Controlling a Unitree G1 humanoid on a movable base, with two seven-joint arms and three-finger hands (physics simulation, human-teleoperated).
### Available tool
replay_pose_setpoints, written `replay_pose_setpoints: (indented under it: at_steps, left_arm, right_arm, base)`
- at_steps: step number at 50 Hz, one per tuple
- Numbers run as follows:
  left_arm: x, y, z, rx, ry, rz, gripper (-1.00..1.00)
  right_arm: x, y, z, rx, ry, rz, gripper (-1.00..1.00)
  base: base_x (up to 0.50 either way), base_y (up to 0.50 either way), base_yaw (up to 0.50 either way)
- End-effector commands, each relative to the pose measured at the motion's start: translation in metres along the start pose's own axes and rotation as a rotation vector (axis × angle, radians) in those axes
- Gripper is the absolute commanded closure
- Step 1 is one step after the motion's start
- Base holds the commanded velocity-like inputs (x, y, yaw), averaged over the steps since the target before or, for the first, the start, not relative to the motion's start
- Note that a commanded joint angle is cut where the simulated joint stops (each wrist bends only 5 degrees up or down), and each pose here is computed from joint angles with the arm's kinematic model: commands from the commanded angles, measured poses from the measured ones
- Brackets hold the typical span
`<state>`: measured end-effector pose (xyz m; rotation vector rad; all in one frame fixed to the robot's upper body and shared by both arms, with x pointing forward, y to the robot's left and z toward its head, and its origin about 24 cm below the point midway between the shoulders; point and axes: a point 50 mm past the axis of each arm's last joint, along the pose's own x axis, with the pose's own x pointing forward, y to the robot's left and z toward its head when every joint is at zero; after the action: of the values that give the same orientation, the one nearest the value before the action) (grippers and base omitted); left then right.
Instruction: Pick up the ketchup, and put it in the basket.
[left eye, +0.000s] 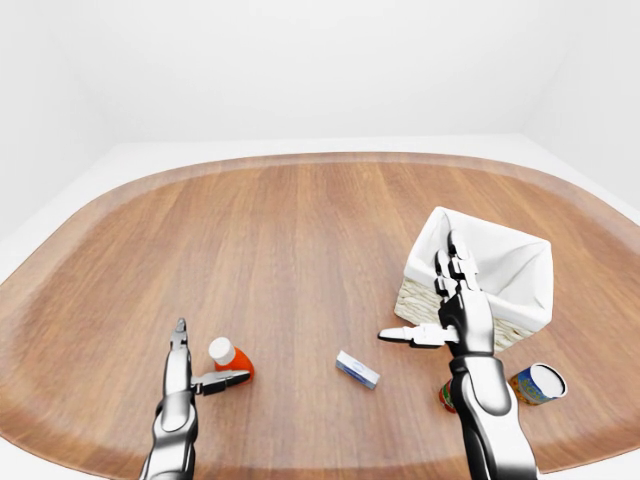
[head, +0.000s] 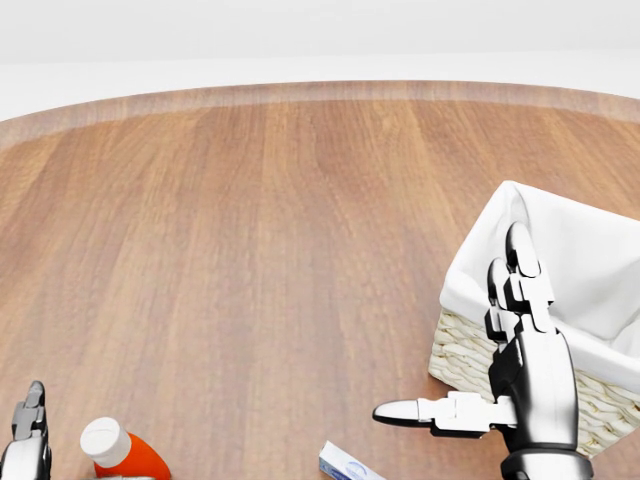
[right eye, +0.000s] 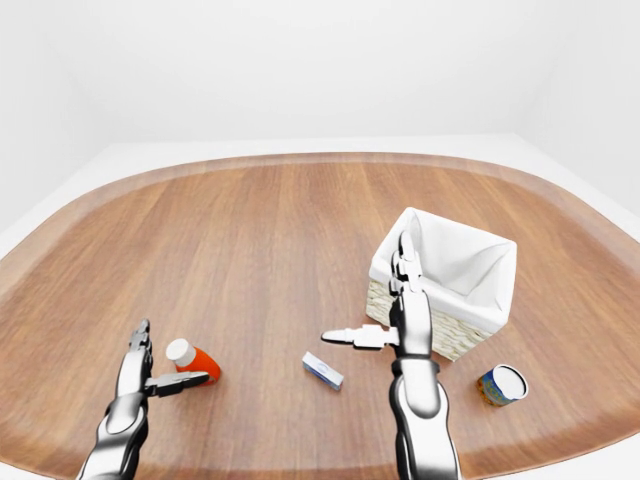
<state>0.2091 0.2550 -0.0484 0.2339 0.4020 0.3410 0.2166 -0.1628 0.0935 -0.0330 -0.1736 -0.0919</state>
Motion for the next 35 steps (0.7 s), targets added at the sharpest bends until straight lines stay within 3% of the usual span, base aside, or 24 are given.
replay_pose_setpoints:
  at_steps: [1, 16, 35]
  left_arm:
    - [0.005, 0.001, -0.022, 0.048, 0.110, 0.020, -1.00]
    - [0.004, 0.001, -0.018, 0.040, 0.092, 0.018, -1.00]
    - [-0.006, -0.002, 0.011, 0.026, -0.063, -0.002, -1.00]
  right_arm:
    - [0.001, 0.000, -0.002, 0.000, 0.003, -0.001, -1.00]
    - [0.001, 0.000, -0.003, -0.001, 0.005, 0.001, -1.00]
    - [0.003, -0.001, -0.005, -0.004, 0.011, -0.006, -1.00]
  base:
    - [0.00, 0.00, 0.00]
    - [0.00, 0.00, 0.00]
    - [0.00, 0.00, 0.00]
